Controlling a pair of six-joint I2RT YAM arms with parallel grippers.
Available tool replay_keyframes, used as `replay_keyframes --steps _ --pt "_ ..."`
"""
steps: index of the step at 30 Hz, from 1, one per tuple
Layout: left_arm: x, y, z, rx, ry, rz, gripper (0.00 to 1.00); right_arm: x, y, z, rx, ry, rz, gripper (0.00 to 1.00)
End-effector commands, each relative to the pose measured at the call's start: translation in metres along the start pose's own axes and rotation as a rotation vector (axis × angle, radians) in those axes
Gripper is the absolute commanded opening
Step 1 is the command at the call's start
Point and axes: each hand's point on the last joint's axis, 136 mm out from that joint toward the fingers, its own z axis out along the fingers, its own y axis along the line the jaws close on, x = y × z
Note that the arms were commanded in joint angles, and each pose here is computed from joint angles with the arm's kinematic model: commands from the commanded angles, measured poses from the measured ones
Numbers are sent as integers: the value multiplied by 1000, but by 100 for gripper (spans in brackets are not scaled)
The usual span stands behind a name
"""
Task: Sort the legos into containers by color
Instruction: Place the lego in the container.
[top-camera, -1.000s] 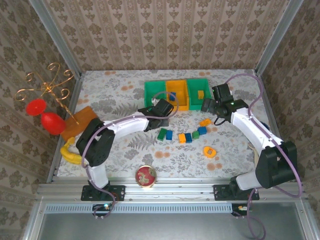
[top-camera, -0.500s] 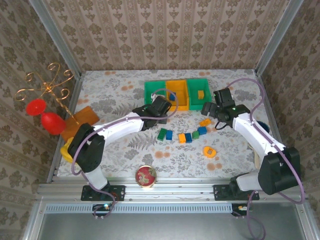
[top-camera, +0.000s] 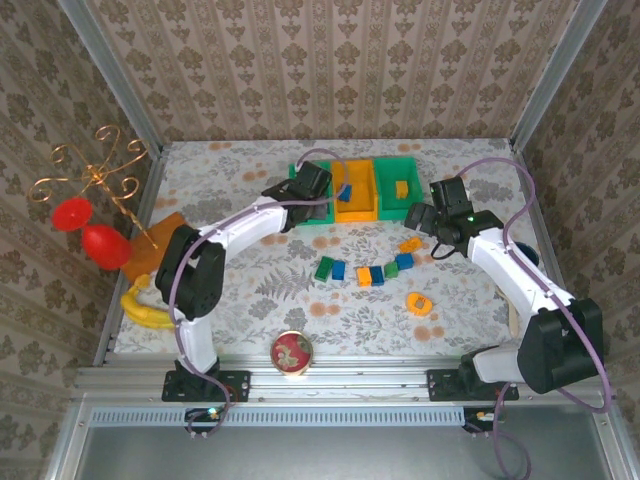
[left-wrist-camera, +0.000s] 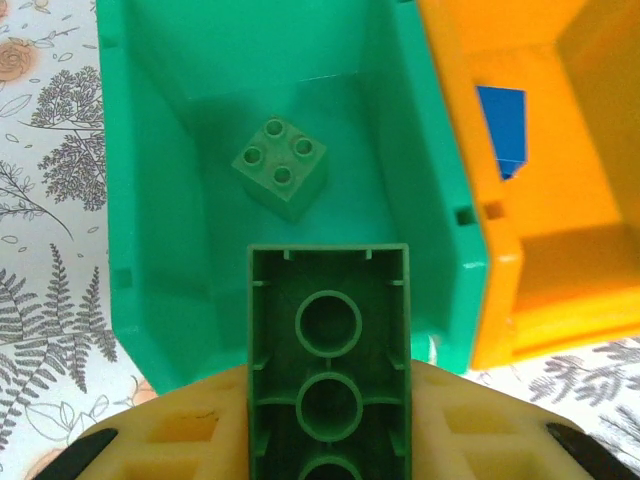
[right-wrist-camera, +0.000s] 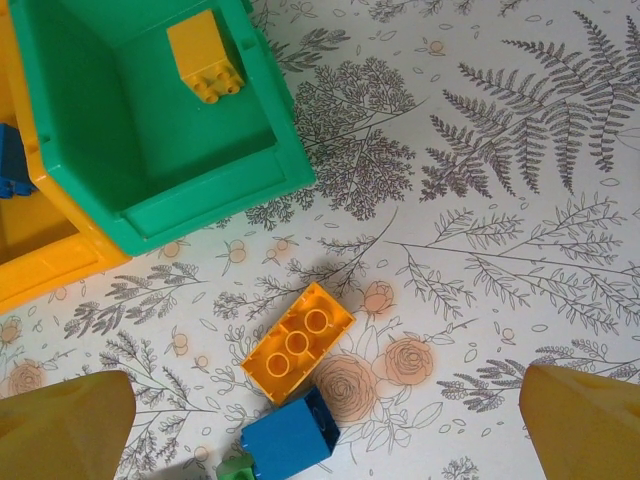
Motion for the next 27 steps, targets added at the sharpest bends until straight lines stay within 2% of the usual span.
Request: replay_keyframes --steps 1,14,20,23,27 --pt "-16 3 3 15 -6 17 24 2 -9 -4 30 -8 19 100" --pt "-30 16 40 10 21 -27 36 35 -16 17 67 114 79 100" --pt "-39 16 43 12 2 -36 45 53 -17 20 74 148 82 100" --pt "-42 15 42 15 -3 -39 54 62 -16 21 72 163 79 100" --pt "-44 13 35 34 -9 -46 58 72 -14 20 64 181 77 100"
